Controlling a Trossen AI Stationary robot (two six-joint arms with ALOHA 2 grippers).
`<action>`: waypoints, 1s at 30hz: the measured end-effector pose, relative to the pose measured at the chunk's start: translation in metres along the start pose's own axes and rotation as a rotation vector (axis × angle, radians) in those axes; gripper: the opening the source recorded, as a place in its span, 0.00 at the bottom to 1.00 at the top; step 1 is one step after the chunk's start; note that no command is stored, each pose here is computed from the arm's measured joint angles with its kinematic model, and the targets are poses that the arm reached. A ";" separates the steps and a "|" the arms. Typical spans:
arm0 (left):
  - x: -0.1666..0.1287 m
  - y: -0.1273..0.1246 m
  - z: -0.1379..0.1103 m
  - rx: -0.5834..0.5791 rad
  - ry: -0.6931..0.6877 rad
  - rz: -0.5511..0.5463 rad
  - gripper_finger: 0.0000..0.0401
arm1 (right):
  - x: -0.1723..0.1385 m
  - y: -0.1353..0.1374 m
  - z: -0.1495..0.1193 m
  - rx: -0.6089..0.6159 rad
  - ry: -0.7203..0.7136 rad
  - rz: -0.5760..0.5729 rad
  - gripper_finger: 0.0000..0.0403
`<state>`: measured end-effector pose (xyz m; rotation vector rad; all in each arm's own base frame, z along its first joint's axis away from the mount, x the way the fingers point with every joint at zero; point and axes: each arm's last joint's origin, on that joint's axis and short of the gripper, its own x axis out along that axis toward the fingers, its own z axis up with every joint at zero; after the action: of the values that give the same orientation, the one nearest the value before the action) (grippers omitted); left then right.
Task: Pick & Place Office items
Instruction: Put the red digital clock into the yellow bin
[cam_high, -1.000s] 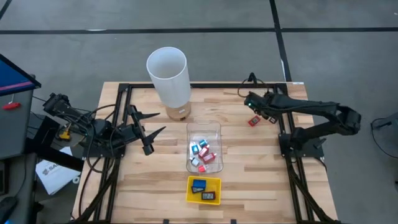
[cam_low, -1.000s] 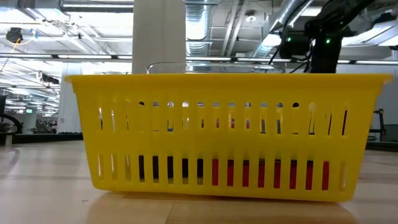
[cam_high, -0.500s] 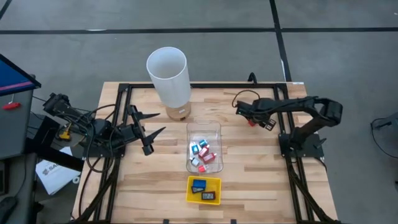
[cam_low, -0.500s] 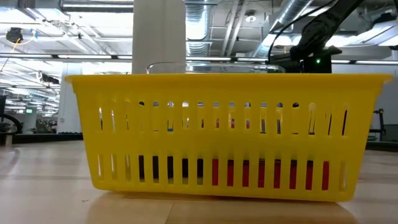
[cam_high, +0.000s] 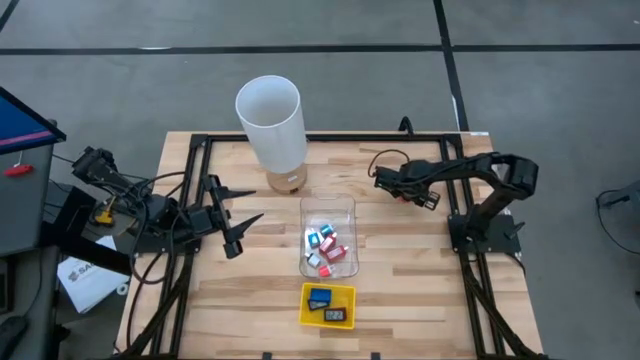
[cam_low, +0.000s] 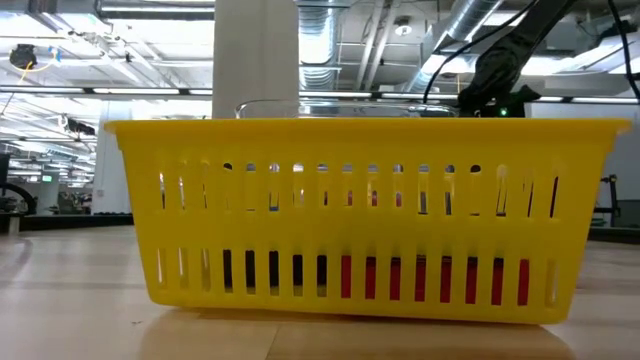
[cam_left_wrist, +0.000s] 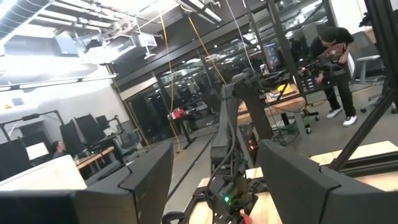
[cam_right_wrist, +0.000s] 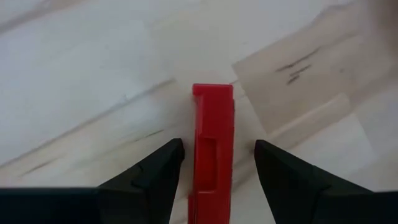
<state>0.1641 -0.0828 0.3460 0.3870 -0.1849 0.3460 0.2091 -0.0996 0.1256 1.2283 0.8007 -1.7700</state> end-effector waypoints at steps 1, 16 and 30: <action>0.000 0.000 0.000 -0.001 -0.002 -0.001 0.58 | 0.002 0.000 0.000 -0.014 -0.008 -0.008 0.50; 0.000 0.000 0.000 0.000 -0.002 -0.002 0.58 | -0.001 -0.001 -0.008 -0.328 -0.105 -0.002 0.50; 0.000 0.000 0.000 0.000 -0.001 -0.002 0.58 | -0.004 -0.002 -0.019 -0.358 -0.107 0.021 0.44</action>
<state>0.1638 -0.0832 0.3460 0.3873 -0.1857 0.3441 0.2164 -0.0814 0.1237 0.8950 0.9870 -1.5766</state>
